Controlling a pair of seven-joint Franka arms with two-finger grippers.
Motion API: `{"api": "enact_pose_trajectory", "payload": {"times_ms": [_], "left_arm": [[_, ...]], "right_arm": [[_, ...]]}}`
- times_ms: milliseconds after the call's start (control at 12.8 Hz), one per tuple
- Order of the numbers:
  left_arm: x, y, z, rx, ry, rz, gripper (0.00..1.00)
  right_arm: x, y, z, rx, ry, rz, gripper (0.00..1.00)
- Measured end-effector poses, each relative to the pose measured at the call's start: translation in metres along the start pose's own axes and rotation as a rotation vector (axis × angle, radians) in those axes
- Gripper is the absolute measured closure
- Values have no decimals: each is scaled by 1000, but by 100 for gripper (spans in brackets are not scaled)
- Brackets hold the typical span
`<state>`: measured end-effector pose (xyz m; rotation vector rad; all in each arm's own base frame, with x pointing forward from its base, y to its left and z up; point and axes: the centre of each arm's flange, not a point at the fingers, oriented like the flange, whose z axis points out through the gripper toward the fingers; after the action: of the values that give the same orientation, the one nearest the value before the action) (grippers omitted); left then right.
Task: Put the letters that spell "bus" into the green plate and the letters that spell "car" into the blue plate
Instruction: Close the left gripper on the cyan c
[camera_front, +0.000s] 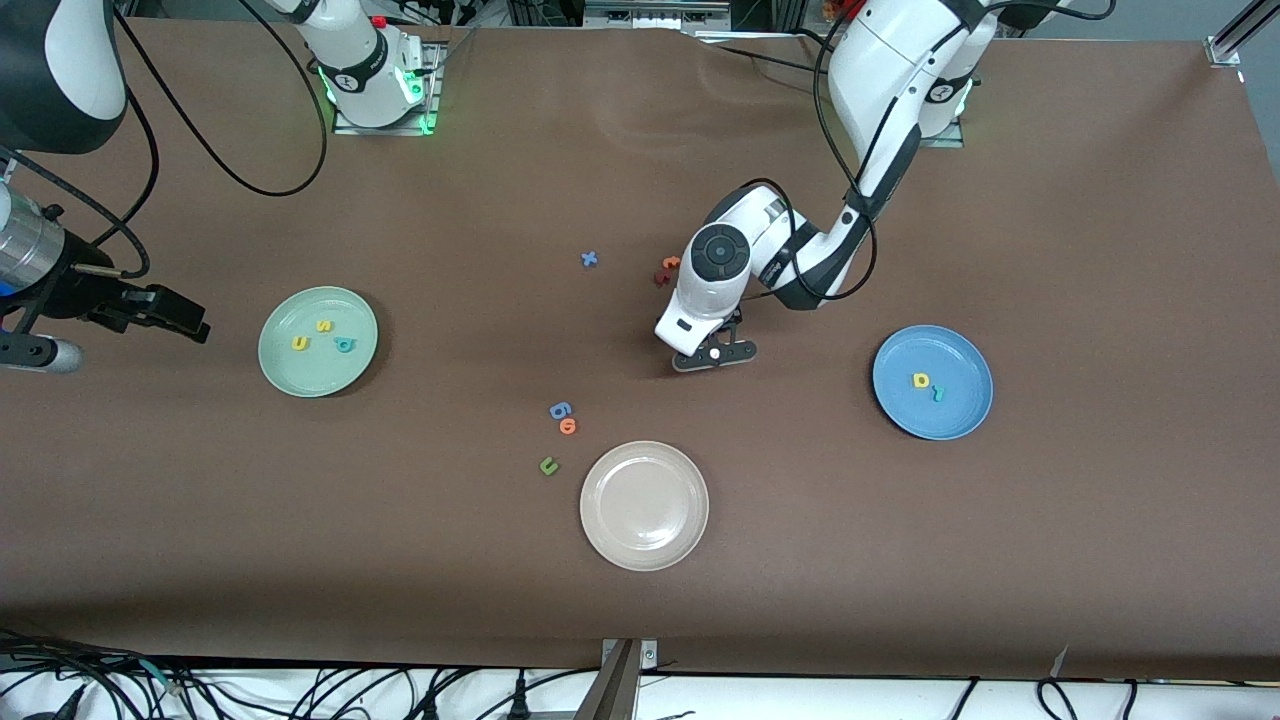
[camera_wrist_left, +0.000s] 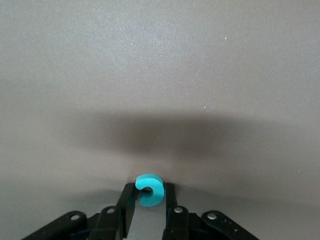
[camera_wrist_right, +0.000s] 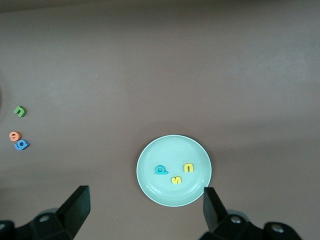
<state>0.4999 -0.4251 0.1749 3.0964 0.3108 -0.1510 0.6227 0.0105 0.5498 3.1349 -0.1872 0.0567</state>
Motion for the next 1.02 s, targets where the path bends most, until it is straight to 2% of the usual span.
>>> {"api": "enact_pose_trajectory", "payload": {"times_ms": [470, 1018], "left_arm": [[0, 0, 0, 0, 0, 0, 75], [2, 0, -1, -2, 4, -3, 76]], "right_arm": [[0, 0, 0, 0, 0, 0, 0], [0, 0, 0, 0, 0, 0, 0]]}}
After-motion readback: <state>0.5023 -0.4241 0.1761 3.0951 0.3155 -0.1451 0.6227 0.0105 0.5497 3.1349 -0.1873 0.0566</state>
